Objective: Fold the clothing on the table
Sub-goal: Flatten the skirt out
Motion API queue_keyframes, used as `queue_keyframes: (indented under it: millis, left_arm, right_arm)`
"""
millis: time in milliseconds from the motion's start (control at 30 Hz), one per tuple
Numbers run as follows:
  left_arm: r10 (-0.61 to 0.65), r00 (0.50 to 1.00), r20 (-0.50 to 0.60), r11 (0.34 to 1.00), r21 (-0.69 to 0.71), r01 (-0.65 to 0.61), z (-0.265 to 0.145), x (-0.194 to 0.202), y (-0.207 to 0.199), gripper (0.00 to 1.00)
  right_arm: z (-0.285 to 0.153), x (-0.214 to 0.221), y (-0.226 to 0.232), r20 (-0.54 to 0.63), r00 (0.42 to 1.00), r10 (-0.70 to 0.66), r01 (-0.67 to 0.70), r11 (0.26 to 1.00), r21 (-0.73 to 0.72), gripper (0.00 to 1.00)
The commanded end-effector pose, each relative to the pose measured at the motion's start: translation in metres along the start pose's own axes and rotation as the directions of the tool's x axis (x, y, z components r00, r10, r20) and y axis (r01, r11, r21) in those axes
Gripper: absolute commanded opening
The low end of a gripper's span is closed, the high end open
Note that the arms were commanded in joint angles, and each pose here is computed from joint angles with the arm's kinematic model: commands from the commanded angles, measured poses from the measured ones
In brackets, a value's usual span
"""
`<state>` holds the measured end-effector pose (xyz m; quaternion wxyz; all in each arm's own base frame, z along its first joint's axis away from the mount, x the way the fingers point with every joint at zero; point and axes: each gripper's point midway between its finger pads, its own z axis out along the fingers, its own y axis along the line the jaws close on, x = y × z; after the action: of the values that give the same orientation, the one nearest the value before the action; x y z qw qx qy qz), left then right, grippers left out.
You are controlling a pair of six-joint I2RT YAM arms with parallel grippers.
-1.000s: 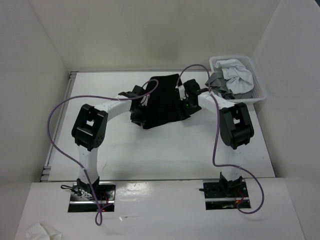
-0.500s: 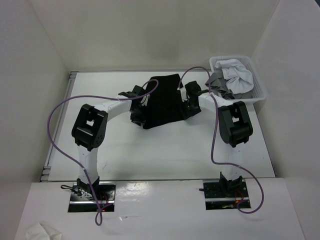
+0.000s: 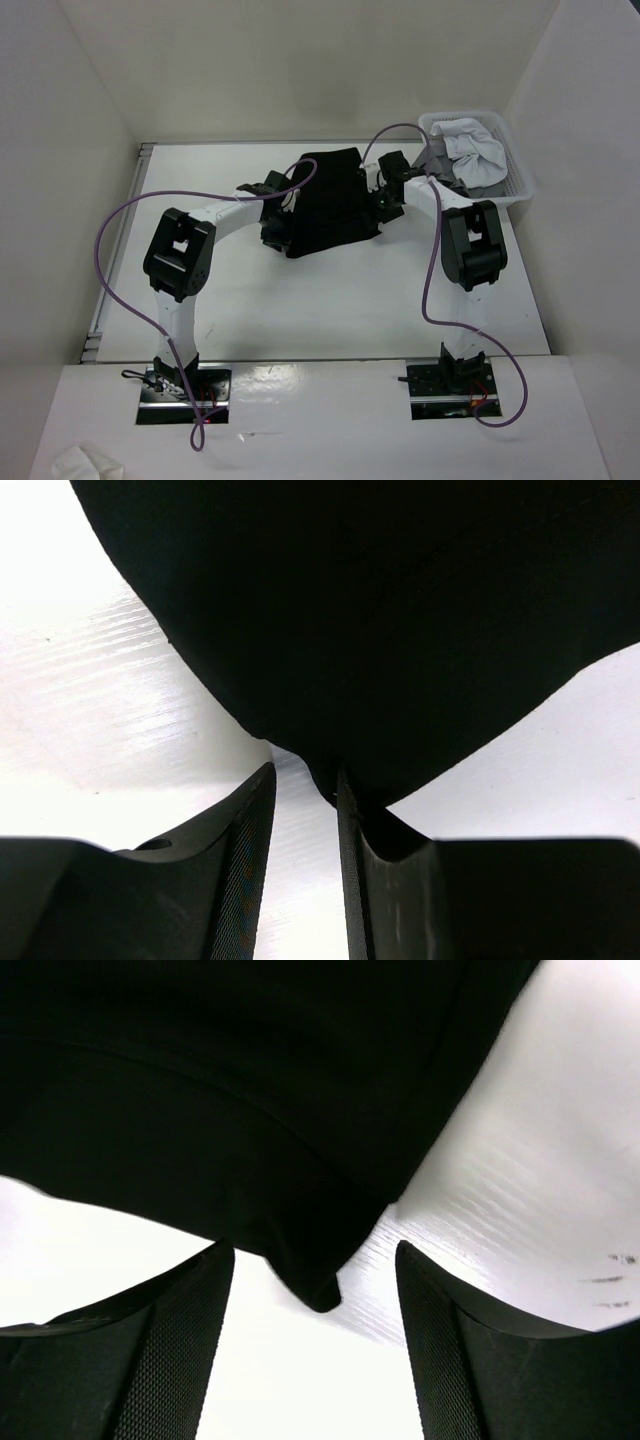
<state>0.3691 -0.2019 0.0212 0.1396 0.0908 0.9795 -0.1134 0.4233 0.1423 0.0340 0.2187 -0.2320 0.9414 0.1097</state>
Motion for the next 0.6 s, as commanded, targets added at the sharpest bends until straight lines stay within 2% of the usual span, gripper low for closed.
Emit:
queue_keyframes:
  millis: [0, 367, 567]
  left_arm:
    - [0.029, 1.0, -0.009, 1.0, 0.0, -0.029, 0.006, -0.001, -0.001, 0.38]
    - [0.028, 0.999, -0.022, 0.999, 0.016, -0.028, 0.009, 0.001, -0.003, 0.38]
    - [0.038, 0.999, -0.029, 0.998, 0.044, -0.036, 0.01, 0.001, -0.008, 0.38]
  right_arm:
    - [-0.016, -0.019, 0.012, 0.041, 0.999, -0.015, 0.018, 0.997, -0.078, 0.72]
    - [0.004, -0.007, 0.012, -0.001, 1.0, -0.006, 0.006, 0.995, -0.095, 0.71]
    - [0.01, 0.0, -0.001, -0.012, 1.0, -0.016, 0.016, 0.999, -0.027, 0.69]
